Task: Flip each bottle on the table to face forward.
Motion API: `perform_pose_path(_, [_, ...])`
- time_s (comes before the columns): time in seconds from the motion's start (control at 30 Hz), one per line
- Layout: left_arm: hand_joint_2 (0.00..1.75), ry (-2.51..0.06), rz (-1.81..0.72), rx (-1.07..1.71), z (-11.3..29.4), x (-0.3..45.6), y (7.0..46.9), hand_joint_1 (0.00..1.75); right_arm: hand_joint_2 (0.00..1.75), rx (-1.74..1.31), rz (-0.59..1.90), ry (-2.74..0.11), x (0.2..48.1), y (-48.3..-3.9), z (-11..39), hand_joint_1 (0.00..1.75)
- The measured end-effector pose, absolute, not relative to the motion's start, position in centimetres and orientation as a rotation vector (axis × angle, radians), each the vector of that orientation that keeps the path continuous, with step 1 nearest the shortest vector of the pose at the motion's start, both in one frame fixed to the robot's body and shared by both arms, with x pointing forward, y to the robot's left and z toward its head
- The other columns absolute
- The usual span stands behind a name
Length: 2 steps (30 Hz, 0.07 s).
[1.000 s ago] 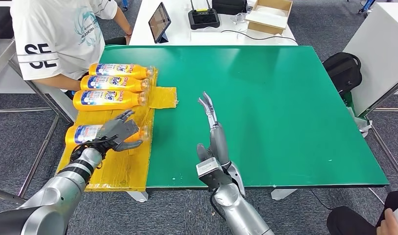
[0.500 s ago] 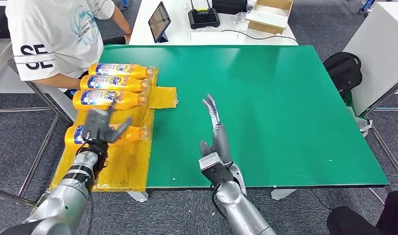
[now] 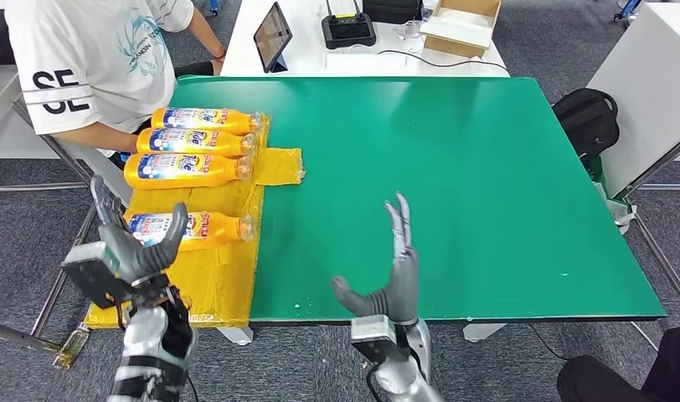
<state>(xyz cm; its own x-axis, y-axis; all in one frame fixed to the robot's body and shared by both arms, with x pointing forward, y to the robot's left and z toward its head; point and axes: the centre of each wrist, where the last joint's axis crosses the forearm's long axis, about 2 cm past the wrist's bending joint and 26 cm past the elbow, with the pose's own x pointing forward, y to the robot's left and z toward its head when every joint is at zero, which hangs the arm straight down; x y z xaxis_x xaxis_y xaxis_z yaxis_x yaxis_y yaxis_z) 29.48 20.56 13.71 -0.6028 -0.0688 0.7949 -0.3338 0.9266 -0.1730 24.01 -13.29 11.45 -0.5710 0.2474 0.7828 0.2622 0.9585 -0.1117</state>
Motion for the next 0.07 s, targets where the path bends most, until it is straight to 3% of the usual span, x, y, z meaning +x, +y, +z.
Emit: perform_pose_path(0.07, [1.75, -2.191, 0.390, 0.255, 13.38, 28.11, 19.99, 0.00, 1.75, -0.386, -0.061, -2.183, 22.97, -13.64, 11.30, 0.00])
